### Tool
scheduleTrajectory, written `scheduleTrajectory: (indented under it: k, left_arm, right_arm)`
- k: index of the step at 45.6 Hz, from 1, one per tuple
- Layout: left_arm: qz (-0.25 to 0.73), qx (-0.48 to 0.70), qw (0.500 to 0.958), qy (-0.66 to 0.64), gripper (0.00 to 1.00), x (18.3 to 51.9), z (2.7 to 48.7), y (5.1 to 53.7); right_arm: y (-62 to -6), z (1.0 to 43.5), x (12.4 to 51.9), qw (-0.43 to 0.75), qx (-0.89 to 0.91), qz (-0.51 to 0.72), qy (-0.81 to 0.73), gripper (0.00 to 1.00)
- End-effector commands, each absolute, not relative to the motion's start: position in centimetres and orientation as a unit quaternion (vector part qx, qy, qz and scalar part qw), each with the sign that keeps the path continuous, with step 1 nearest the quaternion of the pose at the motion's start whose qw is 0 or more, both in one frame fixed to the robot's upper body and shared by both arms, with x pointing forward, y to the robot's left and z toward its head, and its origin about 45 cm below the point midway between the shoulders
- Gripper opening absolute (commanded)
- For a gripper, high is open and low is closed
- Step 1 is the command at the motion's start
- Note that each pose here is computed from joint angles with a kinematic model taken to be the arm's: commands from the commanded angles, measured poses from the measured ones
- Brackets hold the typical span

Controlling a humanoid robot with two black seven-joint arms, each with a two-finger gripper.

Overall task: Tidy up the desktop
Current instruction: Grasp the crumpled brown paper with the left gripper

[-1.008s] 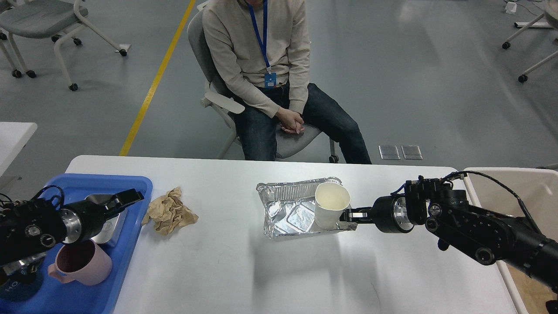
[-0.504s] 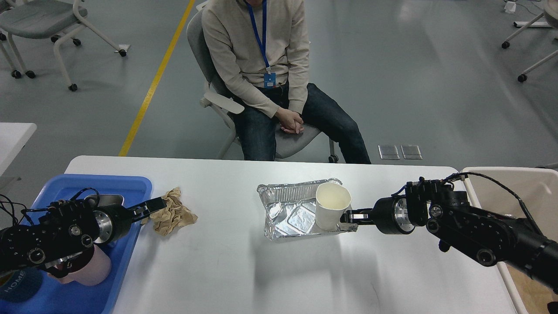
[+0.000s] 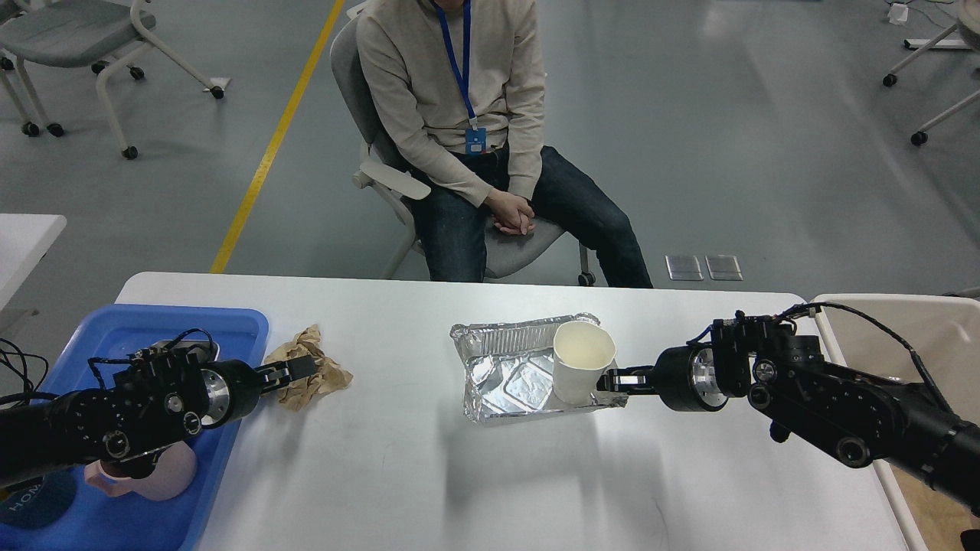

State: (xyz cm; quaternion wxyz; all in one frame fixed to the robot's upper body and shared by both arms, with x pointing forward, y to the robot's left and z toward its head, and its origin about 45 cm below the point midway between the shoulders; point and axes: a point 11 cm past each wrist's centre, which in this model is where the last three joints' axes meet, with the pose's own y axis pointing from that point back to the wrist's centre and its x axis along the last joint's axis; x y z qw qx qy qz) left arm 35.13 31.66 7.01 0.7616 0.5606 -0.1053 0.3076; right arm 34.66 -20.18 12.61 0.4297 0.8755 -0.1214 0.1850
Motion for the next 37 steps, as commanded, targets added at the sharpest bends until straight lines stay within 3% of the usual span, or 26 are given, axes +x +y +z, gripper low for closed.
scheduleTrajectory:
  k: [1, 9, 15, 18, 20, 30, 37]
  left_arm:
    - [0.305, 0.559, 0.763, -0.109, 0.86, 35.4, 6.8, 31.0]
    - [0.303, 0.559, 0.764, -0.111, 0.8, 35.5, 6.9, 30.8]
    - [0.295, 0.567, 0.761, -0.113, 0.67, 35.1, 6.6, 31.3]
    - [0.294, 0.567, 0.762, -0.111, 0.52, 34.9, 6.6, 31.4]
    - [0.291, 0.569, 0.761, -0.111, 0.31, 34.8, 6.5, 31.6]
    - [0.284, 0.564, 0.767, -0.115, 0.02, 34.5, 6.3, 31.6]
    - [0.285, 0.553, 0.774, -0.12, 0.0, 34.6, 6.5, 31.5]
  right_arm:
    - [-20.2, 12.7, 34.7, 0.429, 0.876, 0.185, -0.122, 0.0]
    - [-20.3, 12.7, 34.7, 0.43, 0.875, 0.185, -0.123, 0.0]
    - [-20.3, 12.6, 34.7, 0.43, 0.875, 0.184, -0.123, 0.0]
    - [-20.3, 12.6, 34.7, 0.43, 0.875, 0.184, -0.124, 0.0]
    - [-20.3, 12.6, 34.7, 0.43, 0.875, 0.184, -0.124, 0.0]
    - [-20.1, 12.6, 34.7, 0.429, 0.876, 0.185, -0.122, 0.0]
    - [-20.1, 12.6, 34.7, 0.429, 0.876, 0.185, -0.122, 0.0]
